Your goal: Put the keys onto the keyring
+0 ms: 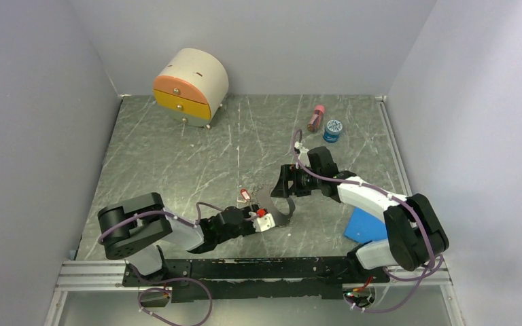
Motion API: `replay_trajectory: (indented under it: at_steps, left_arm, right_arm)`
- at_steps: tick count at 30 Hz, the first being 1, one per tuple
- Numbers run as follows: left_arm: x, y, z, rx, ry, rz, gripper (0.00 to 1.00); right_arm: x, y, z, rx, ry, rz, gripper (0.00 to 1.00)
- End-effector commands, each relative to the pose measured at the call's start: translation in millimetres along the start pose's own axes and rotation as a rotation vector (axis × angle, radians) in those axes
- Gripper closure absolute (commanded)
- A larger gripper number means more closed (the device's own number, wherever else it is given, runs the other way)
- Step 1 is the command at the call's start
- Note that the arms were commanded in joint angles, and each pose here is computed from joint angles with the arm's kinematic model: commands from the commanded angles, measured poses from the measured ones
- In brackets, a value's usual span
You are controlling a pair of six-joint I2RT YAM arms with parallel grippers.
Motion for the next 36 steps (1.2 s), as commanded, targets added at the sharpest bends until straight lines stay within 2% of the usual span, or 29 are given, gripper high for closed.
replay_trajectory:
  at_steps: [1,4,7,8,11,21,28,33,36]
  left_arm:
    - [-11,-1,-15,0.049,-0.031,-0.067,0.57]
    - [-11,-1,-17,0.055,-0.038,-0.062,0.72]
    - [-12,1,-16,0.054,-0.033,-0.076,0.94]
    - [-12,2,-15,0.054,-0.032,-0.085,0.97]
    - [-11,7,-7,0.045,-0.021,-0.092,0.97]
    - [9,42,50,-0.010,0.050,-0.124,0.97]
    - [31,70,91,-0.181,0.183,-0.169,0.97]
    - [50,80,115,-0.335,0.230,-0.170,0.98]
    - [59,82,122,-0.367,0.241,-0.162,0.97]
  right_arm:
    - [3,0,9,-0.035,0.030,0.030,0.20]
    - [3,0,9,-0.034,0.033,0.026,0.20]
    - [3,0,10,-0.032,0.037,0.025,0.19]
    - [4,1,11,-0.034,0.043,0.030,0.19]
    - [7,4,13,-0.045,0.077,0.052,0.18]
    - [29,30,32,-0.186,0.253,0.129,0.02]
    - [52,48,50,-0.353,0.366,0.239,0.01]
    - [68,55,48,-0.421,0.439,0.394,0.01]
    - [74,60,45,-0.441,0.466,0.436,0.01]
Point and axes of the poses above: each gripper's point midway between its finger pads, its own y axis back along the fingers, its own x axis along the line the jaws close on, z = x × y, the point moved 6 cm from there along y, back along the fingers, and after that the axes turned 4 degrees about y, right-handed, at the moved point
